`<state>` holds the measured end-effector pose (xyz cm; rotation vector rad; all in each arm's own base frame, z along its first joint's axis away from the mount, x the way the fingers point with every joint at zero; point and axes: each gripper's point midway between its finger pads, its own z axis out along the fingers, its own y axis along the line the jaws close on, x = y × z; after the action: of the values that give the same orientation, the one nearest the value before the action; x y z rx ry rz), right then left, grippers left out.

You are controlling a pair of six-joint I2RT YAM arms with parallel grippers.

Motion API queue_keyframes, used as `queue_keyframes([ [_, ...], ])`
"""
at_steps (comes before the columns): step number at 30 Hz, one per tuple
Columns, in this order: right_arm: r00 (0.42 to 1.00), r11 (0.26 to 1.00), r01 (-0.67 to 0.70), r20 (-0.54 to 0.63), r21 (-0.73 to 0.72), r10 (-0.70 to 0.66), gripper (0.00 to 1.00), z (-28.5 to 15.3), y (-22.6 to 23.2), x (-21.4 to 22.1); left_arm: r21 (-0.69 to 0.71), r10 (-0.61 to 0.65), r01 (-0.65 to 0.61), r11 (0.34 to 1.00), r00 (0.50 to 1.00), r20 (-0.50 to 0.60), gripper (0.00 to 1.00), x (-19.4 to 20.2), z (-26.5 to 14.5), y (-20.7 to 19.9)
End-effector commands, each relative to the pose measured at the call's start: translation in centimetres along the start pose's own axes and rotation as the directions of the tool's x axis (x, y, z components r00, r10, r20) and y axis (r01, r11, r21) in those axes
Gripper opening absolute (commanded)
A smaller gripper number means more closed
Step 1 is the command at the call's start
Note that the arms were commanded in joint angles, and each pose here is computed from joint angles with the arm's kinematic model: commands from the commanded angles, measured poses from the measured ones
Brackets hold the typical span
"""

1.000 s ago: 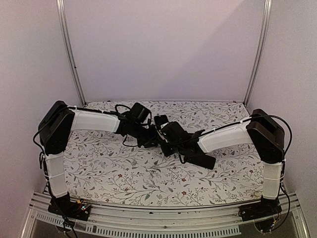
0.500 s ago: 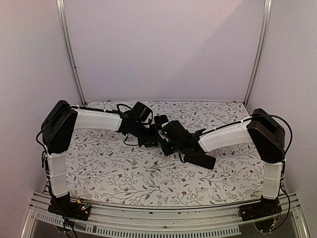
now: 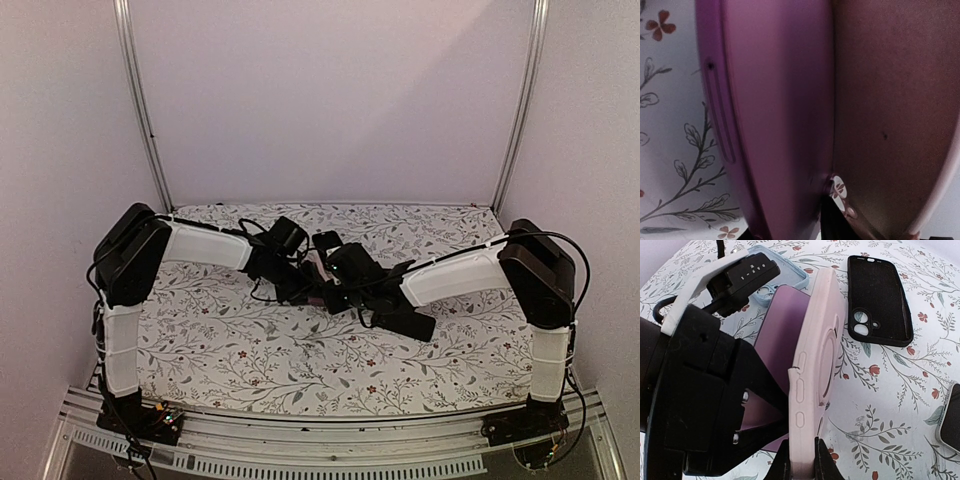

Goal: Take the phone out of the phone case
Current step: Remove the phone case from the phone.

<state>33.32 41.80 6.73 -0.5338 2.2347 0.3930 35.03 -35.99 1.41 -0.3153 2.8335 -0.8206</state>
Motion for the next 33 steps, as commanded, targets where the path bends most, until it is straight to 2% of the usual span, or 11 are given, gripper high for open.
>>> queue_keyframes([
  [1, 0.971, 0.975, -0.057, 0.216, -0.216, 0.105, 0.00, -3.8, 5.2, -7.7, -0.311, -0.052, 0.015, 0.950, 0.993, -0.109, 0.27, 4.1, 2.8, 9.5],
  [14, 0.974, 0.991, -0.089, 0.201, -0.102, 0.108, 0.00, -4.2, 1.1, -7.9, -0.229, 0.083, -0.074, 0.971, 0.996, 0.030, 0.00, 0.0, -0.5, 5.3],
  [19, 0.977, 0.996, -0.088, 0.193, -0.008, 0.088, 0.00, -4.2, -0.7, -8.0, -0.186, 0.126, -0.113, 0.976, 0.990, 0.063, 0.00, -0.7, -2.1, 3.9],
  [24, 0.982, 0.996, -0.070, 0.181, 0.062, 0.057, 0.00, -3.9, -2.0, -7.4, -0.059, 0.145, -0.139, 0.989, 0.981, 0.126, 0.00, -1.6, -4.5, 1.7],
  [29, 0.982, 0.993, -0.109, 0.160, 0.041, 0.101, 0.00, -4.1, -3.2, -7.2, -0.035, 0.187, -0.184, 0.982, 0.967, 0.171, 0.00, -2.4, -6.8, 1.2],
  [33, 0.973, 0.986, -0.166, 0.158, -0.019, 0.166, 0.00, -5.0, -4.6, -8.4, -0.084, 0.245, -0.233, 0.969, 0.951, 0.186, 0.00, -2.5, -8.2, 2.0],
])
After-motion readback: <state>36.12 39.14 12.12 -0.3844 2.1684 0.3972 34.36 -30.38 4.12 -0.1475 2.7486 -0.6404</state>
